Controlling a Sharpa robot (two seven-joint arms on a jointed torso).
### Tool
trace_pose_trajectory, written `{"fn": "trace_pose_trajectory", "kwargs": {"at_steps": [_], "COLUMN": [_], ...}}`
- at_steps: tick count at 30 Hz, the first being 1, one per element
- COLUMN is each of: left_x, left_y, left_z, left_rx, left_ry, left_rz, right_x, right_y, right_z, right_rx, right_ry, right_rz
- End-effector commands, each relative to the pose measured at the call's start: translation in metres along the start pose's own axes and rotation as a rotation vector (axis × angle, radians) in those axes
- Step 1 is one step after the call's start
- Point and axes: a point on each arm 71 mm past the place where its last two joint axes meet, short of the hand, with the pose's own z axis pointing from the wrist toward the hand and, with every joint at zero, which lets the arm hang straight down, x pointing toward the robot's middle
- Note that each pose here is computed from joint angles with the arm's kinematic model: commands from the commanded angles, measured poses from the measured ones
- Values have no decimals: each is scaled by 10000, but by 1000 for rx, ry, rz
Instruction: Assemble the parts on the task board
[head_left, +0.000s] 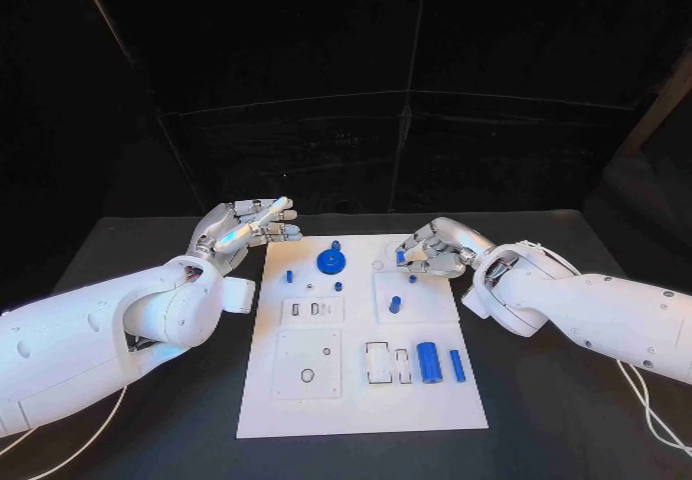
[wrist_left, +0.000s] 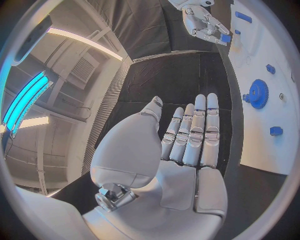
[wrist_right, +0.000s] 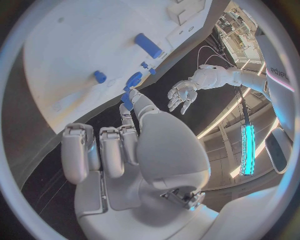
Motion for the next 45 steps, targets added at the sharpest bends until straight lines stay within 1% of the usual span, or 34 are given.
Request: {"fn": "trace_pose_trajectory", "kwargs": {"at_steps": [1,4,9,12,16,18,21,25,28,40,45], "left_x": [-11,-24,-38,-40,-43,-42,-32,-25,-21,-13,-7], "left_y": [-14,-12,-4,-2,-3,-3,-1,0,1,5,8], "left_z": [12,17,34,37,37,37,39,40,42,46,50], "left_rx": [11,11,12,13,13,13,13,12,12,10,8], "left_ry": [9,5,1,0,-1,-1,2,4,5,10,13], "left_rz": [1,3,4,5,5,5,4,3,2,0,-2], "right_x": [66,146,354,465,651,710,812,938,992,1125,1158], "right_y": [149,268,539,683,846,887,924,947,951,926,916], "right_z": [44,87,235,300,354,375,381,367,362,358,361], "right_rx": [9,-12,-67,-96,-116,-117,-119,-119,-114,-100,-93], "right_ry": [-20,-8,15,31,74,90,110,124,133,164,168], "right_rz": [-29,-35,-42,-56,-99,-118,-140,-157,-171,-209,-214]}}
